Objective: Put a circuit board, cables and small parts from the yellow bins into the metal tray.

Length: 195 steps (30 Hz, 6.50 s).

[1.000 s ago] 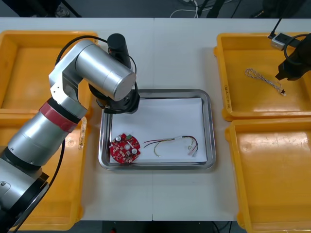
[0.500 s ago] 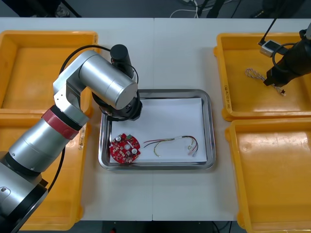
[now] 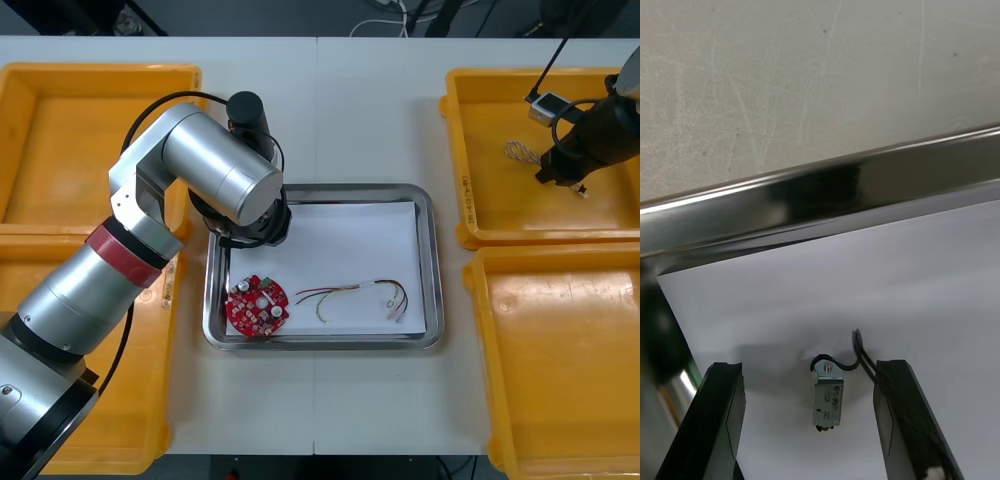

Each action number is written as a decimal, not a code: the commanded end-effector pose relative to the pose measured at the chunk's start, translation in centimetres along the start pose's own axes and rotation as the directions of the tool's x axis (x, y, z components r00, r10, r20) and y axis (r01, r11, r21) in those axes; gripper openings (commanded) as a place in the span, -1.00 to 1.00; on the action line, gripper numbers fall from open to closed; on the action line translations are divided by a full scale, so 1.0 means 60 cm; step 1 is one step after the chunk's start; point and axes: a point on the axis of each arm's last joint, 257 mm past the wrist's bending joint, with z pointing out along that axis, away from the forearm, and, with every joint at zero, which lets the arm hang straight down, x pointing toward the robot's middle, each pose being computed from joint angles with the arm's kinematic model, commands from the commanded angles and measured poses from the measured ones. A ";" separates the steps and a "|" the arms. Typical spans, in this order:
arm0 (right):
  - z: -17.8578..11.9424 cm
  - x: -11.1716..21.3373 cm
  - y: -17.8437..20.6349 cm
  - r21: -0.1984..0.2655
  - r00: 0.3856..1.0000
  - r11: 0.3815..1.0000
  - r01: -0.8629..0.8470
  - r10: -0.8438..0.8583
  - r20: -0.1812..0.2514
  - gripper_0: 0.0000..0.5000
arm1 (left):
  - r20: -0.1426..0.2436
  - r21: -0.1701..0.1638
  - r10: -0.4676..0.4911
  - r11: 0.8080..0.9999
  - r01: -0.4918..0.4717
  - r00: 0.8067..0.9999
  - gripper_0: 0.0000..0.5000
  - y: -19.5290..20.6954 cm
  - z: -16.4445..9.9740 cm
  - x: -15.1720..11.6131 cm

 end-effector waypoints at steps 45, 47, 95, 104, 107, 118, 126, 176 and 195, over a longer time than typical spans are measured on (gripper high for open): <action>-0.207 -0.074 -0.004 -0.079 0.976 0.975 0.206 -0.210 -0.053 -1.00 | 0.023 -0.032 -0.021 0.999 0.022 1.000 1.00 0.263 -0.222 -0.074; -0.225 -0.062 -0.001 -0.074 0.972 0.973 0.219 -0.224 -0.070 -1.00 | 0.001 -0.037 -0.033 0.999 0.033 0.999 1.00 0.284 -0.216 -0.071; -0.343 -0.157 0.224 0.119 0.734 0.752 0.648 -0.659 0.167 -1.00 | 0.114 -0.107 -0.027 0.994 0.040 0.993 1.00 0.418 -0.040 -0.133; -0.322 -0.178 0.341 0.035 0.616 0.639 0.768 -0.752 0.234 -1.00 | 0.116 -0.088 -0.035 0.995 0.045 0.993 1.00 0.415 -0.031 -0.130; -0.313 -0.180 0.371 0.012 0.580 0.599 0.800 -0.780 0.236 -1.00 | 0.115 -0.087 -0.029 0.995 0.040 0.993 -0.55 0.414 -0.031 -0.130; -0.296 -0.208 0.451 -0.001 0.459 0.468 0.884 -0.867 0.192 -1.00 | 0.109 -0.086 -0.013 0.996 0.023 0.994 -1.00 0.408 -0.026 -0.128; -0.272 -0.218 0.492 0.004 0.438 0.443 0.897 -0.888 0.141 -1.00 | 0.103 -0.081 -0.015 0.996 0.023 0.995 -1.00 0.406 -0.026 -0.126; -0.083 -0.211 0.579 -0.046 0.551 0.549 0.835 -0.831 0.079 -1.00 | 0.075 -0.081 0.044 0.996 -0.037 0.996 -1.00 0.325 -0.247 -0.089; -0.068 -0.197 0.581 -0.041 0.562 0.560 0.827 -0.824 0.075 1.00 | 0.160 -0.023 -0.001 1.000 0.005 0.987 -1.00 0.231 -0.265 -0.105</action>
